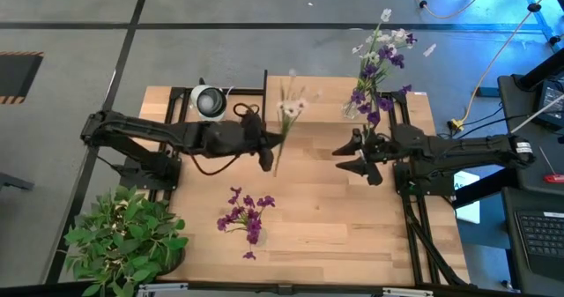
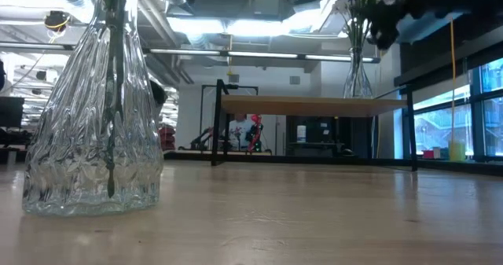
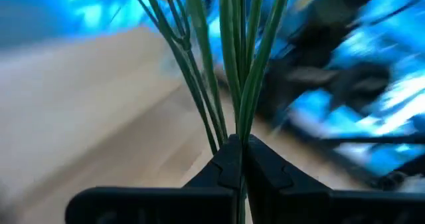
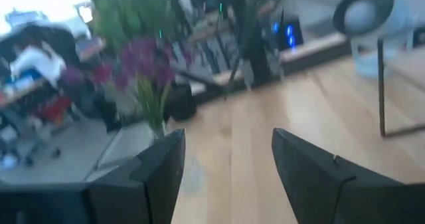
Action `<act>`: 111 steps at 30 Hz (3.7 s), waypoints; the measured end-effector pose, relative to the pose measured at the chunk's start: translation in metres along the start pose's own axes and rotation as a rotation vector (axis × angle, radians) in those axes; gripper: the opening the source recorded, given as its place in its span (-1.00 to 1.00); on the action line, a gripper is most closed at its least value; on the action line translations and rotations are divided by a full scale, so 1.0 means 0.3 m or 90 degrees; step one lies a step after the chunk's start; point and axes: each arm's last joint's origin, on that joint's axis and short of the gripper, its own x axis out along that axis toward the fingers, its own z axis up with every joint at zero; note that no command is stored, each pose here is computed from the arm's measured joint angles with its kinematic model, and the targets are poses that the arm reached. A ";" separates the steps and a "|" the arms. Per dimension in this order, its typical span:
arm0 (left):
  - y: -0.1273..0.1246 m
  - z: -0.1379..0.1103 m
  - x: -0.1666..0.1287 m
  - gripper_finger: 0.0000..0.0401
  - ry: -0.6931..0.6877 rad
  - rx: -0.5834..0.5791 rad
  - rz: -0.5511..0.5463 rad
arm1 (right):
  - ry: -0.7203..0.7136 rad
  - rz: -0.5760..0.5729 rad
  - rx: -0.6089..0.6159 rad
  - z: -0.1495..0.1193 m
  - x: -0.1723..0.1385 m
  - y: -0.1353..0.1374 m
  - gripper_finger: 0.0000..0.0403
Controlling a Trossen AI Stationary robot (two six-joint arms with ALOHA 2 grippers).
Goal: Pick and place flowers into a vace then onto a shelf
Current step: Put the white flowers into the transparent vase
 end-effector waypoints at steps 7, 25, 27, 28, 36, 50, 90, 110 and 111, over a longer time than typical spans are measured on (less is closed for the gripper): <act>-0.071 0.043 0.028 -0.99 -0.102 0.060 -0.164 | -0.131 0.037 0.030 0.053 0.005 0.047 0.13; -0.123 -0.023 0.152 -0.98 -0.114 0.109 -0.294 | -0.056 0.051 -0.016 0.134 0.224 0.101 0.13; -0.123 -0.022 0.151 -0.98 -0.115 0.109 -0.293 | -0.054 0.054 -0.016 0.139 0.236 0.102 0.13; -0.123 -0.020 0.149 -0.98 -0.117 0.108 -0.293 | -0.053 0.054 -0.016 0.139 0.240 0.102 0.13; -0.121 -0.017 0.149 -0.98 -0.128 0.121 -0.283 | -0.048 0.095 -0.018 0.156 0.249 0.124 0.09; -0.128 -0.004 0.142 -0.98 -0.155 0.119 -0.299 | -0.055 0.102 -0.020 0.156 0.256 0.129 -0.38; -0.140 -0.035 0.164 -0.83 -0.125 0.137 -0.340 | -0.068 0.130 -0.018 0.151 0.281 0.128 -0.93; -0.054 -0.051 0.045 -0.51 0.084 0.141 -0.184 | -0.137 0.118 -0.076 0.230 0.148 0.175 -0.96; -0.045 -0.056 0.039 -0.53 0.094 0.133 -0.155 | -0.141 0.124 -0.078 0.232 0.143 0.184 -0.96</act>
